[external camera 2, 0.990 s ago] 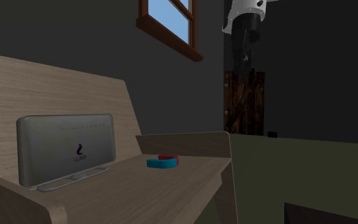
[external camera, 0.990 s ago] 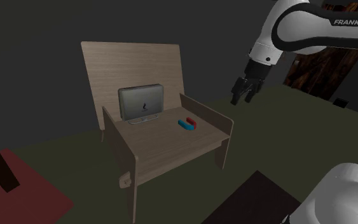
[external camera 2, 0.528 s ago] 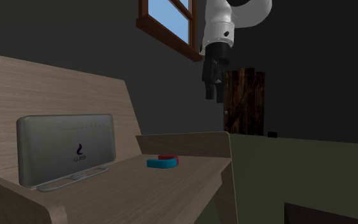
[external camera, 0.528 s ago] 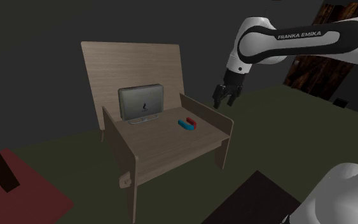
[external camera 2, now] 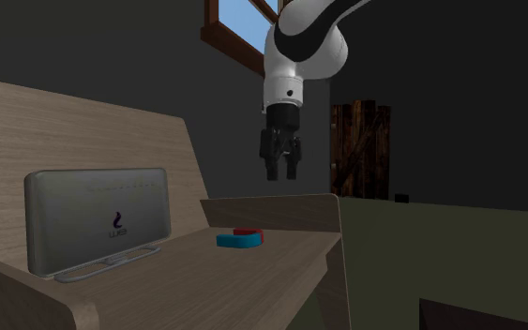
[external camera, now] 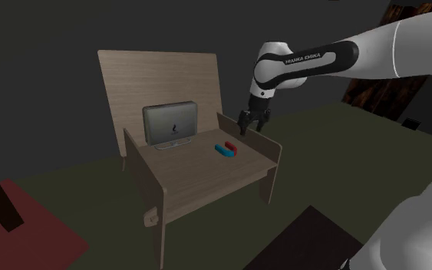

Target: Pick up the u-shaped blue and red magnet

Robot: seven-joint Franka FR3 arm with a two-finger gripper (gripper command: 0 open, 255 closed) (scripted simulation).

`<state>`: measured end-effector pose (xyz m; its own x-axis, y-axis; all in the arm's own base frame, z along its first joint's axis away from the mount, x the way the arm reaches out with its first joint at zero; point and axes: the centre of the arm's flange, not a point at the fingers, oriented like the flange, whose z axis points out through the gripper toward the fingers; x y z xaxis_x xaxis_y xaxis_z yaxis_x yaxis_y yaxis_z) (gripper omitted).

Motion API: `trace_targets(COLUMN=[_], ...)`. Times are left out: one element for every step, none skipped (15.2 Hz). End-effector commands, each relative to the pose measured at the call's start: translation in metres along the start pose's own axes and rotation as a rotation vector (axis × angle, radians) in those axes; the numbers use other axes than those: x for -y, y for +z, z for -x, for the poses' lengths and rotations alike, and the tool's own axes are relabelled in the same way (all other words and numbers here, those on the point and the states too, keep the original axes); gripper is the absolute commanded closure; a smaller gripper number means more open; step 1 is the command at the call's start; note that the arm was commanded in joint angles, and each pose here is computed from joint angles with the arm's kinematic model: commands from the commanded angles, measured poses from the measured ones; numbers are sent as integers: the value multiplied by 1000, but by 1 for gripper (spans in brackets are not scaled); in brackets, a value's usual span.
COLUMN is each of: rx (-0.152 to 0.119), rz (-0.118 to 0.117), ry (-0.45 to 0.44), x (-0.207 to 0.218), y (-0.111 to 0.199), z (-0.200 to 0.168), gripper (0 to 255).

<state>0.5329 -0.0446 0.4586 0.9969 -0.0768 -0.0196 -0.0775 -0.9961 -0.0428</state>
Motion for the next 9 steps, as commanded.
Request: trace_targets(rx=[12,18,24,30,36,42,48,54,60], rz=[7,10,13,16,19,22,25,28,32], ry=[1,1,2,2,3,3,4,4,5], x=[-1,-2,-3,-3,-4,-5,-5,-6,-7], y=[17,26,34,43,52,61,70,79,88], z=[-24,-34,-45,-56,-67,-78,-88,-99,-110], gripper=[0,0,0,0,0,0,0,0,0])
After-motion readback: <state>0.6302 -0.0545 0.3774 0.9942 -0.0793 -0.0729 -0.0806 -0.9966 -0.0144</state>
